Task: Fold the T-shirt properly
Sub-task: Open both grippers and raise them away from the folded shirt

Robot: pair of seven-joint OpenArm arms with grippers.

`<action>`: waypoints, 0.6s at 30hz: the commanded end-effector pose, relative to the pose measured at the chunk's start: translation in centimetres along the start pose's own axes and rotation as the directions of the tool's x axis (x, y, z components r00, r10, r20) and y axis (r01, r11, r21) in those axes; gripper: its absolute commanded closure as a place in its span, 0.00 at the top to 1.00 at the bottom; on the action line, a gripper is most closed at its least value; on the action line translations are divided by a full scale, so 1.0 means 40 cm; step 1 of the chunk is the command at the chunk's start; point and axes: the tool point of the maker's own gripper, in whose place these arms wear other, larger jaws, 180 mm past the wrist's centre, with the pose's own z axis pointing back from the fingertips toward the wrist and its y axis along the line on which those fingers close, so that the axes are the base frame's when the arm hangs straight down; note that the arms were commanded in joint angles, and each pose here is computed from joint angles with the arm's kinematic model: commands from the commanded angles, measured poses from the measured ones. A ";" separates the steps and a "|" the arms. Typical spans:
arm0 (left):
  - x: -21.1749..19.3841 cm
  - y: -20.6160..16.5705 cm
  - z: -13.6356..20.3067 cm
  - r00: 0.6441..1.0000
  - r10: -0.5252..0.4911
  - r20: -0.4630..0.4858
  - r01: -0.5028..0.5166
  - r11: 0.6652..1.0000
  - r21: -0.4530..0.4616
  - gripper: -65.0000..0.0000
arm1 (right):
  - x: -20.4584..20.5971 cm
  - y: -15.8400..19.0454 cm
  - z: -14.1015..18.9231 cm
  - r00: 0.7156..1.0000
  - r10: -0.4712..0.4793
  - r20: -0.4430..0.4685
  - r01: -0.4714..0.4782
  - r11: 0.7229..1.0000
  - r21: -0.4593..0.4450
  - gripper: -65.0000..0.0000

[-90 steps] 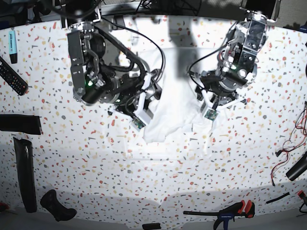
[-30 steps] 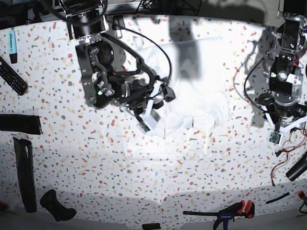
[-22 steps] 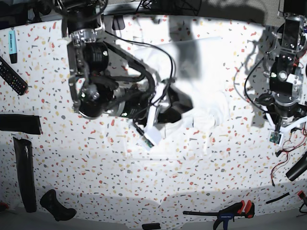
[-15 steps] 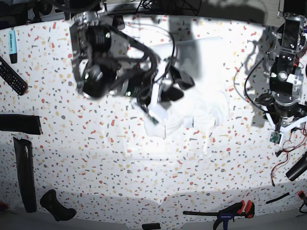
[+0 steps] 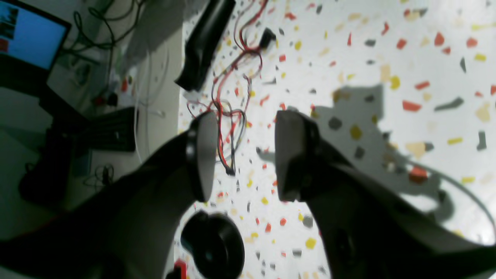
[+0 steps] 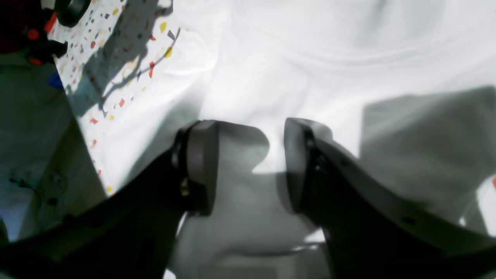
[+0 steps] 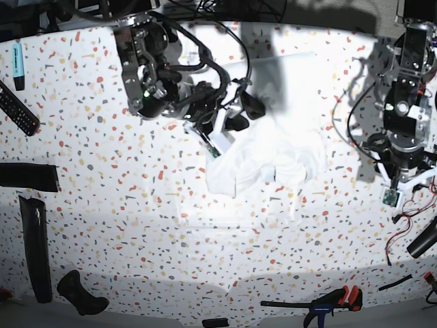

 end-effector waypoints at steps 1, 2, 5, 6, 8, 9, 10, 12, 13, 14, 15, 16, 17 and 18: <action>0.037 0.036 0.003 0.999 -0.001 0.053 -0.002 0.999 0.042 0.37 | 0.016 0.009 0.011 1.000 0.018 -0.003 -0.018 1.000 0.005 0.43; 0.038 0.036 0.004 0.998 -0.001 0.056 -0.001 0.999 0.042 0.37 | 0.040 0.022 0.021 0.999 0.029 0.022 -0.029 0.999 0.017 0.43; 0.045 0.050 0.005 0.997 -0.024 0.071 0.019 0.997 0.074 0.37 | 0.122 0.063 0.066 0.989 0.102 0.104 -0.105 0.994 0.024 0.43; 0.052 0.057 0.006 0.996 -0.038 0.085 0.030 0.995 0.092 0.37 | 0.153 0.075 0.084 0.981 0.137 0.137 -0.140 0.990 0.014 0.43; 0.060 0.071 0.007 0.993 -0.054 0.102 0.042 0.992 0.116 0.37 | 0.207 0.092 0.121 0.958 0.214 0.188 -0.213 0.977 -0.029 0.43; 0.060 0.079 0.007 0.993 -0.052 0.103 0.039 0.991 0.127 0.37 | 0.231 0.096 0.138 0.945 0.255 0.204 -0.248 0.967 -0.059 0.43; 0.056 0.091 0.006 0.994 -0.045 0.100 0.030 0.989 0.143 0.37 | 0.254 0.098 0.154 0.931 0.294 0.216 -0.281 0.955 -0.091 0.43; 0.050 0.121 0.007 0.995 0.005 0.099 -0.023 0.983 0.181 0.37 | 0.291 0.094 0.182 0.903 0.367 0.223 -0.337 0.928 -0.162 0.43; 0.048 0.129 0.007 0.993 0.058 0.105 -0.077 0.981 0.180 0.37 | 0.306 0.089 0.196 0.890 0.400 0.220 -0.361 0.911 -0.199 0.43; 0.045 0.127 0.007 0.989 0.104 0.107 -0.120 0.980 0.158 0.37 | 0.319 0.083 0.208 0.877 0.430 0.214 -0.380 0.894 -0.236 0.43; 0.046 0.118 0.008 0.985 0.132 0.110 -0.145 0.982 0.122 0.37 | 0.331 0.074 0.221 0.867 0.452 0.210 -0.392 0.879 -0.272 0.43; 0.048 0.107 0.010 0.981 0.155 0.116 -0.165 0.983 0.080 0.37 | 0.340 0.062 0.233 0.859 0.467 0.208 -0.397 0.866 -0.305 0.43; 0.053 0.095 0.014 0.978 0.169 0.124 -0.176 0.983 0.044 0.37 | 0.348 0.049 0.244 0.855 0.475 0.209 -0.394 0.856 -0.334 0.43; 0.055 0.080 0.020 0.978 0.164 0.129 -0.167 0.986 0.011 0.37 | 0.351 0.031 0.255 0.855 0.475 0.207 -0.384 0.850 -0.360 0.43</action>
